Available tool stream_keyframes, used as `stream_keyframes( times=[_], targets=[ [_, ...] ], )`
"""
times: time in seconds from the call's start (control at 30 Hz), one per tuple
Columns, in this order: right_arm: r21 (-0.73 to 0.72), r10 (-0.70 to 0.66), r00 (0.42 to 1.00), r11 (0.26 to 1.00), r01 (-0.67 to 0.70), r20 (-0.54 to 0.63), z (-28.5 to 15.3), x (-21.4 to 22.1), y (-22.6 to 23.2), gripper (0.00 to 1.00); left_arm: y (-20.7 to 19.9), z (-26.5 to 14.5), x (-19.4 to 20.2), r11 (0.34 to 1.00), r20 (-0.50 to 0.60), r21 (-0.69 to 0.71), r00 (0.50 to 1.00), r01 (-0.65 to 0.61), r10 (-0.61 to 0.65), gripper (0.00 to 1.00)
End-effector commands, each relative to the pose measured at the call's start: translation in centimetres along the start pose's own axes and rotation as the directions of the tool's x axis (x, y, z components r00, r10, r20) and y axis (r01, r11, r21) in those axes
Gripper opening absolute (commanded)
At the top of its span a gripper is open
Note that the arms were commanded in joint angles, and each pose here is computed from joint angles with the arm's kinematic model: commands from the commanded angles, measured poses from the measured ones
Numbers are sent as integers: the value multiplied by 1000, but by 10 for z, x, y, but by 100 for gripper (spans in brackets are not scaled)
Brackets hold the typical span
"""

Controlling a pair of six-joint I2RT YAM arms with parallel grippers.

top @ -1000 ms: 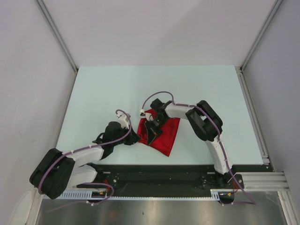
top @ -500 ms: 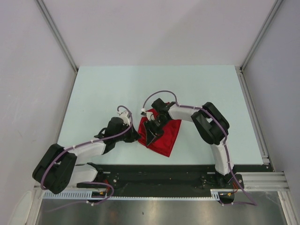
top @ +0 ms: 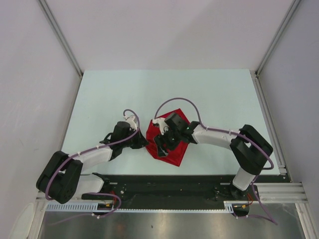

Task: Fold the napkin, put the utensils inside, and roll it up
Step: Roll the napkin with the utensil

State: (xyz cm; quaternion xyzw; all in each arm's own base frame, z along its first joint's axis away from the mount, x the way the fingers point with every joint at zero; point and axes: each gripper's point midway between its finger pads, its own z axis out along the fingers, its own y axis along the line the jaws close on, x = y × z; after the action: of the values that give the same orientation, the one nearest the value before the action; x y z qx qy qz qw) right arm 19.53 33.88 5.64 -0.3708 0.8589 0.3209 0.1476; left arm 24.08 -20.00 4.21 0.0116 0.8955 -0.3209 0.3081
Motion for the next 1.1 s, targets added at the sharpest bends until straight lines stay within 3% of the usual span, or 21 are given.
stream_keyframes(
  times=[0.0, 0.13, 0.33, 0.8, 1.07],
  targets=[
    [210, -215, 958, 962, 174, 190, -1, -39, -2, 75, -9, 0, -15, 999, 21, 35, 1000, -12, 11, 0],
    [361, -333, 916, 901, 239, 224, 4, -48, -2, 77, -11, 0, -14, 999, 14, 46, 1000, -11, 11, 0],
    [434, -398, 879, 863, 260, 265, 17, -58, 14, 82, -10, -1, -13, 999, 11, 49, 1000, -11, 11, 0],
    [460, -404, 900, 839, 292, 165, 45, -46, 14, 82, -10, -2, -18, 999, 16, 51, 1000, -14, 13, 0],
    [570, -388, 918, 773, 278, 78, 48, -34, 0, 73, -10, -3, -21, 999, 23, 51, 1000, -7, 6, 0]
  ],
)
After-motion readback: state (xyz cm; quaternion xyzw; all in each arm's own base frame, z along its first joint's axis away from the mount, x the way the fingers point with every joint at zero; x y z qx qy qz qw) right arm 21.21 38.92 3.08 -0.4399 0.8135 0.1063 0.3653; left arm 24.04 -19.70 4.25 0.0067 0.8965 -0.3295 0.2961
